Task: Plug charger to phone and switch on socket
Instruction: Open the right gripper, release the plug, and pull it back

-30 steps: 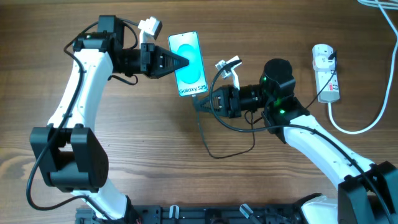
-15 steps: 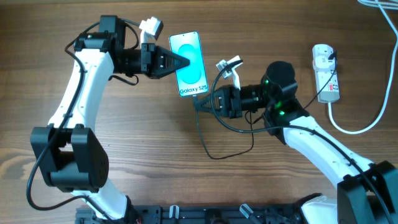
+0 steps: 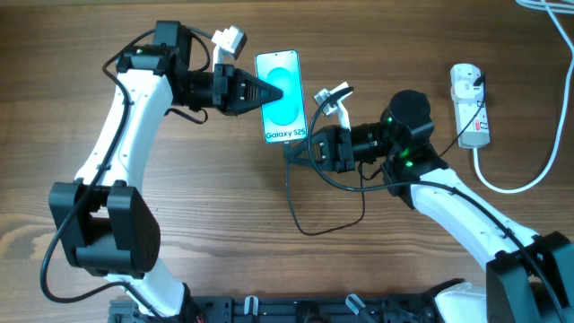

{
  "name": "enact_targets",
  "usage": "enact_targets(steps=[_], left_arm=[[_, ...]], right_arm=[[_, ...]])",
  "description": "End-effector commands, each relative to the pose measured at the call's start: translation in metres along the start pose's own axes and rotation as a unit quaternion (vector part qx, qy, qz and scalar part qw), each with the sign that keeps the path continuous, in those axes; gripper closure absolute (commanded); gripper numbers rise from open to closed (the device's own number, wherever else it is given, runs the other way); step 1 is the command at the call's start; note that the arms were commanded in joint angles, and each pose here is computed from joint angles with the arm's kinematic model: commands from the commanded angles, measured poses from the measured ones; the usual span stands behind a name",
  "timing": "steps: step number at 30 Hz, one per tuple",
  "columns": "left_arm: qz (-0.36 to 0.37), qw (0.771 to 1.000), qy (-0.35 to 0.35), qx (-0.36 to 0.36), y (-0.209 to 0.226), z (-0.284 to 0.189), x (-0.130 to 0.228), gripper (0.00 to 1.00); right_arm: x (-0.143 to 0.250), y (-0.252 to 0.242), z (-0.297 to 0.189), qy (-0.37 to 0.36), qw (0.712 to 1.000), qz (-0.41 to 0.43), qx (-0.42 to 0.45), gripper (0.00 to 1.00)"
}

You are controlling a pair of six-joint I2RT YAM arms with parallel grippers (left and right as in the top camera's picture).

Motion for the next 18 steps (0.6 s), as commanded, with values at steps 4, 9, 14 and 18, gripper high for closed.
enact_targets(steps=[4, 9, 14, 18], left_arm=[[0.012, 0.999, 0.037, -0.01, -0.006, 0.024, 0.016, 0.96], [0.015, 0.999, 0.023, -0.04, 0.001, 0.012, 0.011, 0.96], [0.007, 0.997, 0.005, -0.075, 0.01, -0.003, 0.008, 0.96], [0.002, 0.994, -0.003, -0.112, 0.018, -0.014, 0.006, 0.96]], right_arm=[[-0.031, -0.01, -0.012, -0.092, 0.994, -0.023, 0.061, 0.96], [-0.023, -0.008, -0.011, -0.059, 0.997, -0.014, 0.042, 0.86], [-0.017, -0.012, -0.011, -0.046, 0.998, -0.006, 0.044, 0.76], [-0.013, -0.016, -0.011, -0.04, 0.998, 0.001, 0.048, 0.61]])
Point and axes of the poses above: each gripper's point midway between its finger pads, its own z axis out along the fingers, its own y axis along the line the jaws close on, x = y × z, the point moved 6 cm from there along -z, back along the fingers, and after that the axes turned 6 degrees about -z, right-handed, at the moved point
